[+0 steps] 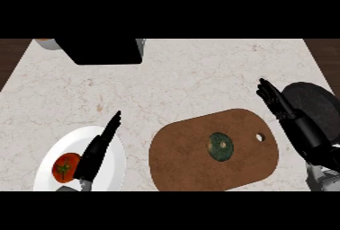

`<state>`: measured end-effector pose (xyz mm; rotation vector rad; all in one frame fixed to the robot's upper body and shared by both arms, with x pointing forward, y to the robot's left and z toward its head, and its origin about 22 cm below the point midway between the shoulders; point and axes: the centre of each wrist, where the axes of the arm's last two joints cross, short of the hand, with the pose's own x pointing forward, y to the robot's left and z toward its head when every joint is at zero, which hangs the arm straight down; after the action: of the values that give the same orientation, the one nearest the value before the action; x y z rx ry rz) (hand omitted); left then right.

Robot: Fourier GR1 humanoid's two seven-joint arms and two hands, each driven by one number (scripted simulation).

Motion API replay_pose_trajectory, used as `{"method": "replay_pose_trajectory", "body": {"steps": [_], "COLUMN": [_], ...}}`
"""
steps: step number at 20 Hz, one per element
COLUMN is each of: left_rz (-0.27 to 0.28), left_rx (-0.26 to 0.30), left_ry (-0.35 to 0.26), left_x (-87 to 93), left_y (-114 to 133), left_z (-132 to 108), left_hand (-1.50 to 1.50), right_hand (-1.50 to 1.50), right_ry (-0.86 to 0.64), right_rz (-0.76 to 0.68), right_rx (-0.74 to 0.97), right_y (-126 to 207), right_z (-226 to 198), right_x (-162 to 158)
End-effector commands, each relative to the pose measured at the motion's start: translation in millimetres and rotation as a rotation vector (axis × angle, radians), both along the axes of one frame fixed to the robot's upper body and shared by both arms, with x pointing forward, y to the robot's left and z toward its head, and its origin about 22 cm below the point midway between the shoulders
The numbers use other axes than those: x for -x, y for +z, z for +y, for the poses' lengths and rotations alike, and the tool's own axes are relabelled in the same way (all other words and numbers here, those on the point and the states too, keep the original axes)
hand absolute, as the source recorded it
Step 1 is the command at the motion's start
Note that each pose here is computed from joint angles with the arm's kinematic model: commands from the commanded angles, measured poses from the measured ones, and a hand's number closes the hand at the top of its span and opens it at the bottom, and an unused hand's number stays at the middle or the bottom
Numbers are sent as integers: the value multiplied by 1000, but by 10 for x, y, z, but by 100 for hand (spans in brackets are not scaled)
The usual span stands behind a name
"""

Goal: Pick the squash from the cutting board and place it in the pan

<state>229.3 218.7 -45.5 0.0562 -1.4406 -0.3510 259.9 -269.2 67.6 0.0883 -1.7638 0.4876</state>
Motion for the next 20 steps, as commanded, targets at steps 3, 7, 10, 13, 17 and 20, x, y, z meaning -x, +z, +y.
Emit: {"method": "replay_pose_trajectory", "body": {"steps": [3, 7, 10, 13, 17, 20], "left_rz": [-133, -219, -208, -200, -207, -187], "left_rx": [26, 104, 97, 119, 119, 112], "left_ry": [77, 155, 235, 232, 255, 244], "left_x": [-342, -600, -643, -595, -696, -725], "left_y": [369, 723, 755, 808, 861, 939], "left_z": [94, 191, 429, 399, 429, 573], "left_hand": [0, 0, 0, 0, 0, 0], "right_hand": [150, 150, -150, -150, -150, -150], "right_ry": [432, 756, 595, 491, 547, 619], "right_rz": [96, 144, -172, -333, -379, -372], "right_rx": [-2, 92, 9, 62, 164, 336], "right_y": [-162, -185, -140, 29, 314, 726], "right_z": [221, 372, -122, -587, -1021, -1007], "right_x": [-97, -217, -406, -528, -689, -793]}}
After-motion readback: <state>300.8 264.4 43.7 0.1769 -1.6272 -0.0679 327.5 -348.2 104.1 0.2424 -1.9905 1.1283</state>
